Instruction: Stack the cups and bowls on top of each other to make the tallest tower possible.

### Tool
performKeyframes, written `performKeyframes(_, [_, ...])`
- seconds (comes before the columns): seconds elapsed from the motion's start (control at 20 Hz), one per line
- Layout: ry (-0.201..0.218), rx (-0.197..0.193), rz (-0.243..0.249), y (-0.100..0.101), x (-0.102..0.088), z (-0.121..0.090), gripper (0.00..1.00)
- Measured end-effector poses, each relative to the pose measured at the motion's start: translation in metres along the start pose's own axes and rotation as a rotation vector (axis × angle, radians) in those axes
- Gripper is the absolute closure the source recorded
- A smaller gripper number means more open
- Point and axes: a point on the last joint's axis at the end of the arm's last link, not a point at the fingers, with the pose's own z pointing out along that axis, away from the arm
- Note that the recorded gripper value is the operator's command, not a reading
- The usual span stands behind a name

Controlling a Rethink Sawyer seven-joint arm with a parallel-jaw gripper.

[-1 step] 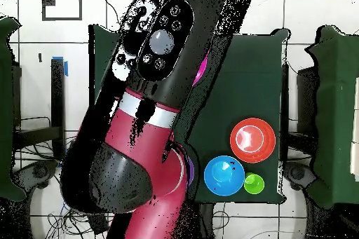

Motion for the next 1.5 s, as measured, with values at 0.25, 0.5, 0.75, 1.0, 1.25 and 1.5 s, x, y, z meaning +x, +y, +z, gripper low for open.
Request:
performKeyframes(0.25, [-0.023,-0.003,0.003,0.008,0.014,0.003,1.00])
performKeyframes(0.5, [-0.035,-0.005,0.011,0.015,0.019,0.008,1.00])
performKeyframes(0.75, [-0.046,-0.001,0.028,0.023,0.016,0.019,1.00])
performKeyframes(1.0, [-0.074,0.021,0.047,0.028,0.007,0.035,1.00])
performKeyframes(1.25, [-0.086,0.029,0.060,0.030,0.000,0.042,1.00])
performKeyframes(1.5, [-0.074,0.029,0.065,0.032,-0.002,0.046,1.00])
